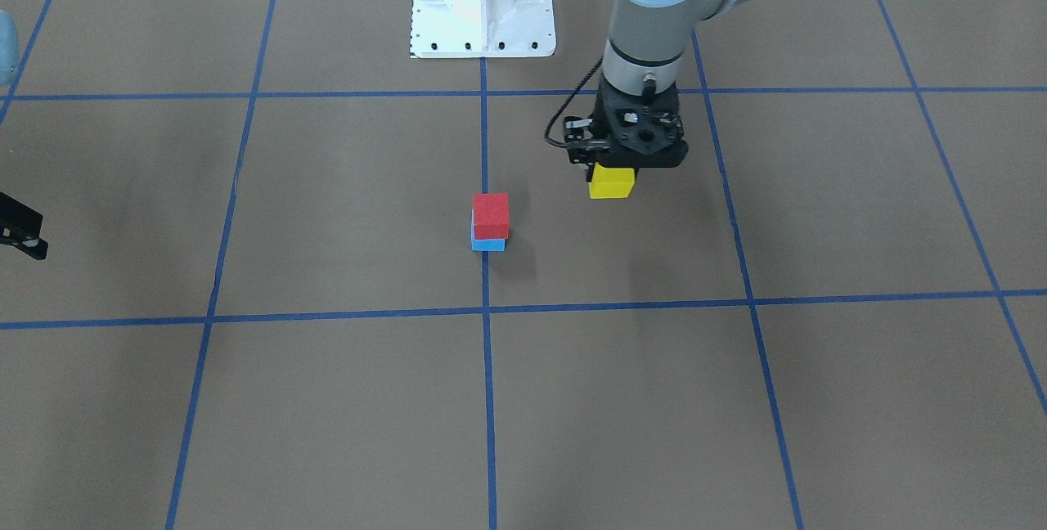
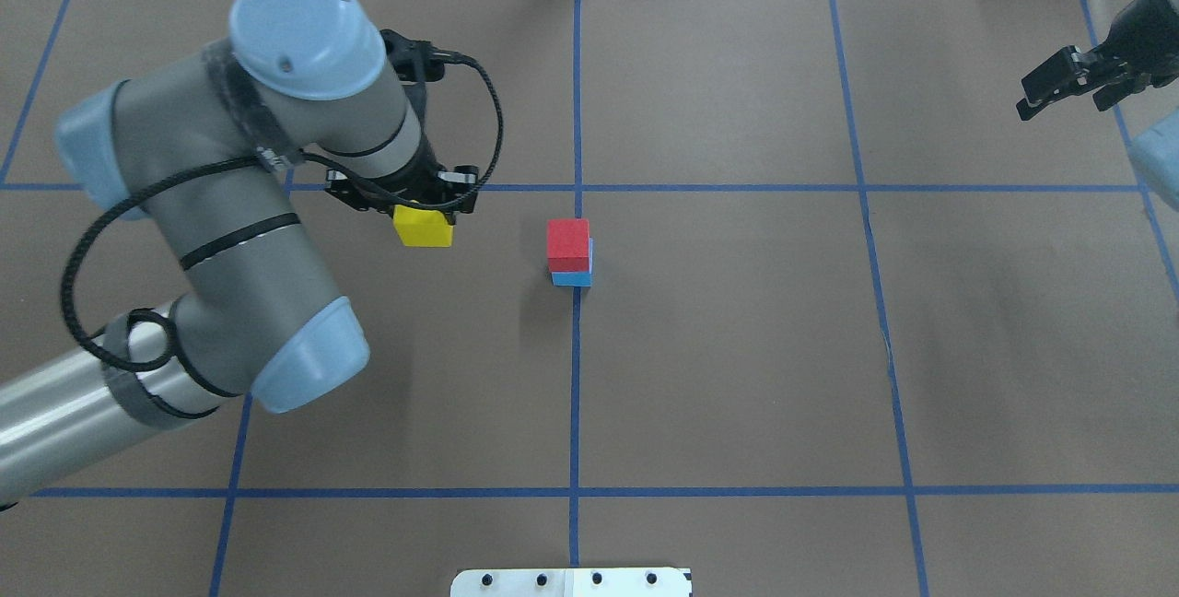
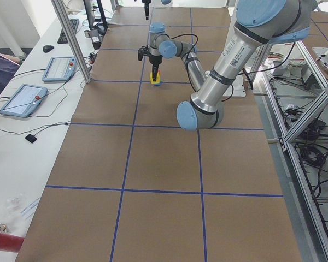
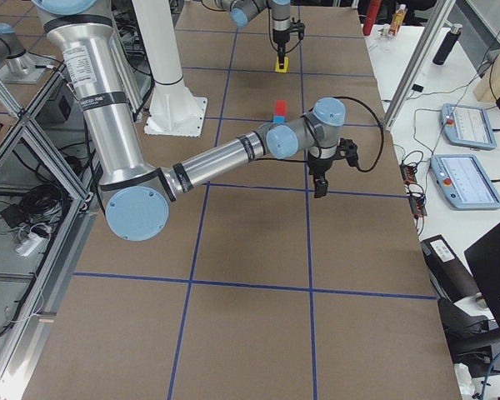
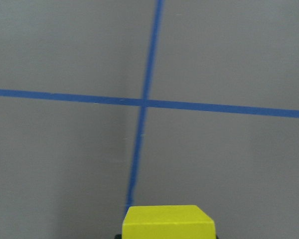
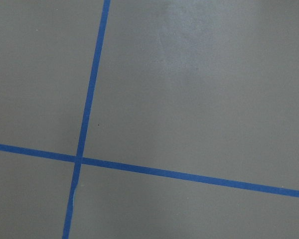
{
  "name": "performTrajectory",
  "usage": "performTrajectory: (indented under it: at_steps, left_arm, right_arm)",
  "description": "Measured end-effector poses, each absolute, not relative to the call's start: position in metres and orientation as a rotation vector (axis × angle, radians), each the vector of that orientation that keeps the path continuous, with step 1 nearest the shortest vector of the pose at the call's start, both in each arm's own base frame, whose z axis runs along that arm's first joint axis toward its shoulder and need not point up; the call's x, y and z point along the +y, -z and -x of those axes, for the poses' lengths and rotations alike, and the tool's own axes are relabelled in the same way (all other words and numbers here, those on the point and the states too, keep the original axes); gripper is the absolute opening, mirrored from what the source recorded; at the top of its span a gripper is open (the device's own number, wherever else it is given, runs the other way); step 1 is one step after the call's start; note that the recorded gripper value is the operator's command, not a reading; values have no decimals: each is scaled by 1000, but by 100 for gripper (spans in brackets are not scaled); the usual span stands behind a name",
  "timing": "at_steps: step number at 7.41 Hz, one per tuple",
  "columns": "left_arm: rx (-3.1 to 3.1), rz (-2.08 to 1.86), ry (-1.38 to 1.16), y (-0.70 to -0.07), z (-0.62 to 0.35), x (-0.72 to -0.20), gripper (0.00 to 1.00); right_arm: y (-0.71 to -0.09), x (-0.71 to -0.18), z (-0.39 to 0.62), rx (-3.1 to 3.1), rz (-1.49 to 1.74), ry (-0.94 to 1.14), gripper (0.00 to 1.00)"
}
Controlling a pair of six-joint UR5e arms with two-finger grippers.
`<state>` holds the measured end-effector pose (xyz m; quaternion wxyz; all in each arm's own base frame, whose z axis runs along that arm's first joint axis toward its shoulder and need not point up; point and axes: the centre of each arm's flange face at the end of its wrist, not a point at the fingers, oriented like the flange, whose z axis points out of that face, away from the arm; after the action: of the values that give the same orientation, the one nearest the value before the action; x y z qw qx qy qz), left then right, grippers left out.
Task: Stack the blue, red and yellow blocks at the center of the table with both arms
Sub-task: 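Carry the yellow cube with the left gripper above the red cube, then lower the yellow cube onto the red cube and open the left gripper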
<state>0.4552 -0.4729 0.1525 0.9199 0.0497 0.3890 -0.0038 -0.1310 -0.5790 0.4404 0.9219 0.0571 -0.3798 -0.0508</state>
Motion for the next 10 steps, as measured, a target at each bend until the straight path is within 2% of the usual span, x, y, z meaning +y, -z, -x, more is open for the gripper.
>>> performTrajectory:
  at_steps: [2, 4, 10]
  left_arm:
    - [807, -89, -8, -104, -512, -474, 0]
    - [817, -84, 4, -81, -547, -487, 0]
    - [810, -64, 34, -87, -566, -496, 0]
  right_arm:
    - [-443, -579, 130, -780, -113, 102, 99]
    - [-445, -578, 130, -778, -107, 98, 99]
    - [-446, -578, 130, -778, -106, 98, 99]
